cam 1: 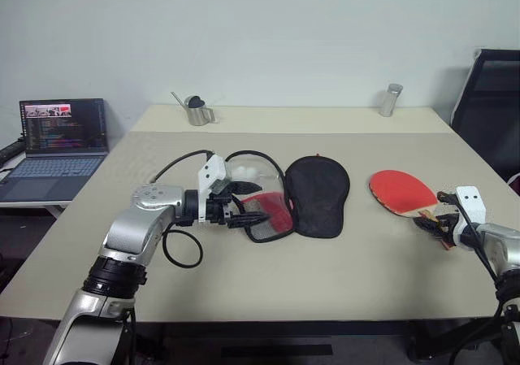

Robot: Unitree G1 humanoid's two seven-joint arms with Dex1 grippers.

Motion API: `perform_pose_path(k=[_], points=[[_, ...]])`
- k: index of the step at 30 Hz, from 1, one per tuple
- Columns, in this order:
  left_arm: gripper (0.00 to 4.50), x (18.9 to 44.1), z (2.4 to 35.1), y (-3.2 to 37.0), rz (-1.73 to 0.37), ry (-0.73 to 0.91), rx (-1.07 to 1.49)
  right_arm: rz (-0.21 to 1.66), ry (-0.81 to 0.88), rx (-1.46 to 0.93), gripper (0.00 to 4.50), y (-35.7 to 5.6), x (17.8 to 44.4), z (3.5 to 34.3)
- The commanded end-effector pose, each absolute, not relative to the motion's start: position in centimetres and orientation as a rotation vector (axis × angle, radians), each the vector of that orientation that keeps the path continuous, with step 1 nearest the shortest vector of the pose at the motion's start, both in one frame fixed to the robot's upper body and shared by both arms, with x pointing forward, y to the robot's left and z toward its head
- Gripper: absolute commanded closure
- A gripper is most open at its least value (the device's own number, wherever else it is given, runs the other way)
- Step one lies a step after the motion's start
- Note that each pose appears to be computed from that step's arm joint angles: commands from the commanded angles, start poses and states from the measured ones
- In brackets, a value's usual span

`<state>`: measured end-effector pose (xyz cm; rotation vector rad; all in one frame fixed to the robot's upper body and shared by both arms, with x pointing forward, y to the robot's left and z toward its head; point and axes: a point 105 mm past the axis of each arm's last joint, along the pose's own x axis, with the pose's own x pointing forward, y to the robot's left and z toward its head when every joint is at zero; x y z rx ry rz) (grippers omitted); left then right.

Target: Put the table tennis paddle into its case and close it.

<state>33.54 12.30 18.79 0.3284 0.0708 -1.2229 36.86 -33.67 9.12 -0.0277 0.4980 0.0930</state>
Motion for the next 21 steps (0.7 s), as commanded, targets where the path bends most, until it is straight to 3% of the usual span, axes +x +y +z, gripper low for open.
perform_pose_path(k=[1, 5, 13, 21], points=[[0.47, 33.6, 20.2, 13.6, -1.175, 0.023, 0.360, 0.065, 0.528, 0.012, 2.29, -33.6, 36.7, 8.0], [0.47, 33.5, 20.3, 14.5, -1.147, 0.030, 0.369, 0.059, 0.504, 0.017, 3.34, -33.2, 37.0, 8.8], [0.47, 33.6, 20.6, 16.3, -1.073, 0.029, 0.377, 0.048, 0.365, 0.028, 3.36, -31.3, 38.0, 13.7], [0.47, 33.2, 20.9, 16.0, -1.079, 0.013, 0.377, 0.136, 0.238, 0.015, 3.37, -25.3, 38.9, 19.0]])
